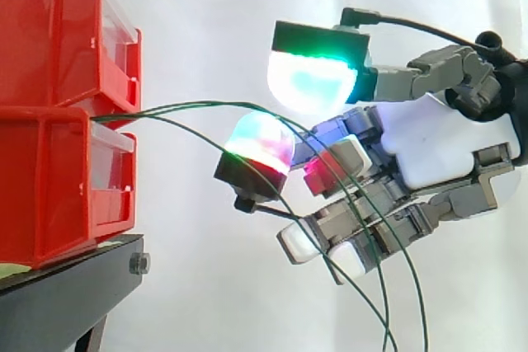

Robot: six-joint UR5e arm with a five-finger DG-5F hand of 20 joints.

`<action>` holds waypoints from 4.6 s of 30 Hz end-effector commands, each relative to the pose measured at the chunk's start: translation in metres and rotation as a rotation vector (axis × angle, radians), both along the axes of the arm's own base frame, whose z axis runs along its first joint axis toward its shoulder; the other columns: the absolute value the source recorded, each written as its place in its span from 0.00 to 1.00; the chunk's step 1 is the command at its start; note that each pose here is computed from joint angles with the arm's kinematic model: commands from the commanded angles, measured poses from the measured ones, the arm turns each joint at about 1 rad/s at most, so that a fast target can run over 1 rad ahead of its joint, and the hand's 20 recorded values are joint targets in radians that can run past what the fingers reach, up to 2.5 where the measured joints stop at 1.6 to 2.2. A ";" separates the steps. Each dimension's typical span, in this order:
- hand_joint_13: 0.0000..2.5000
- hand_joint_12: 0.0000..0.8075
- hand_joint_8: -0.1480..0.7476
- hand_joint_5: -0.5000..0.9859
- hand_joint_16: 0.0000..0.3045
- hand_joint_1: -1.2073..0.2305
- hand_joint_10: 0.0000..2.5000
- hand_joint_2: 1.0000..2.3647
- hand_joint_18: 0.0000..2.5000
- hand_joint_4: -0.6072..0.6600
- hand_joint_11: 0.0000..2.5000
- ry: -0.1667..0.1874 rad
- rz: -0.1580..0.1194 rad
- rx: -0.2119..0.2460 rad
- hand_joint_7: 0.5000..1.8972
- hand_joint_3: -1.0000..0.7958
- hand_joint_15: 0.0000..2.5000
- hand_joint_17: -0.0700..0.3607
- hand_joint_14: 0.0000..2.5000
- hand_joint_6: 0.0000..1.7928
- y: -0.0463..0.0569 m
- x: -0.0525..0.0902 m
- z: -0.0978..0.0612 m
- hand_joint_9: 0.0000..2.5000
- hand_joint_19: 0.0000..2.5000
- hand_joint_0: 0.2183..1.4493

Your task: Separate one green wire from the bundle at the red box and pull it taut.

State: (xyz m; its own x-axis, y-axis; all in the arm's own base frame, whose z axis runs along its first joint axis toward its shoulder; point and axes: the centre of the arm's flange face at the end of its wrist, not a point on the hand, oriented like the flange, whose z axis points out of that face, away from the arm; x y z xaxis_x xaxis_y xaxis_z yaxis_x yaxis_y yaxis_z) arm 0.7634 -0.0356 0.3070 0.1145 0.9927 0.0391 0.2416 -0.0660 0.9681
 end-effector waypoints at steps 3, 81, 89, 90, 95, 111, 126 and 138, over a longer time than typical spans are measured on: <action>0.32 0.40 0.45 0.21 0.15 0.31 0.01 0.01 0.28 0.49 0.42 0.000 0.000 -0.001 0.22 0.40 0.22 0.40 0.01 0.51 0.000 0.000 0.000 0.43 0.23 0.33; 0.34 0.40 0.56 0.20 0.16 0.53 0.01 0.00 0.28 0.61 0.17 -0.015 0.014 -0.035 0.16 0.28 0.18 0.42 0.01 0.42 -0.003 0.002 -0.001 0.46 0.19 0.29; 0.34 0.41 0.55 0.20 0.16 0.53 0.01 0.00 0.28 0.61 0.23 -0.017 0.015 -0.031 0.17 0.28 0.19 0.42 0.01 0.41 -0.001 0.003 -0.001 0.48 0.20 0.29; 0.35 0.41 0.55 0.20 0.16 0.53 0.01 0.00 0.28 0.61 0.25 -0.020 0.014 -0.029 0.17 0.28 0.19 0.42 0.01 0.41 -0.001 0.003 -0.001 0.49 0.20 0.29; 0.34 0.41 0.52 0.20 0.16 0.53 0.01 0.00 0.28 0.60 0.33 -0.031 0.014 -0.021 0.17 0.28 0.20 0.42 0.01 0.41 0.000 0.004 0.000 0.50 0.21 0.29; 0.34 0.41 0.51 0.19 0.17 0.52 0.01 0.00 0.28 0.58 0.43 -0.029 0.027 -0.009 0.17 0.28 0.22 0.43 0.01 0.42 0.005 0.004 -0.001 0.51 0.21 0.28; 0.35 0.42 0.46 0.18 0.17 0.41 0.00 0.00 0.28 0.57 0.57 -0.030 0.025 0.005 0.13 0.28 0.25 0.43 0.01 0.45 0.002 0.004 -0.001 0.53 0.22 0.27; 0.36 0.41 0.45 0.18 0.16 0.33 0.10 0.01 0.29 0.56 0.56 -0.032 0.024 0.023 0.11 0.42 0.27 0.41 0.01 0.48 -0.002 0.003 0.003 0.51 0.23 0.35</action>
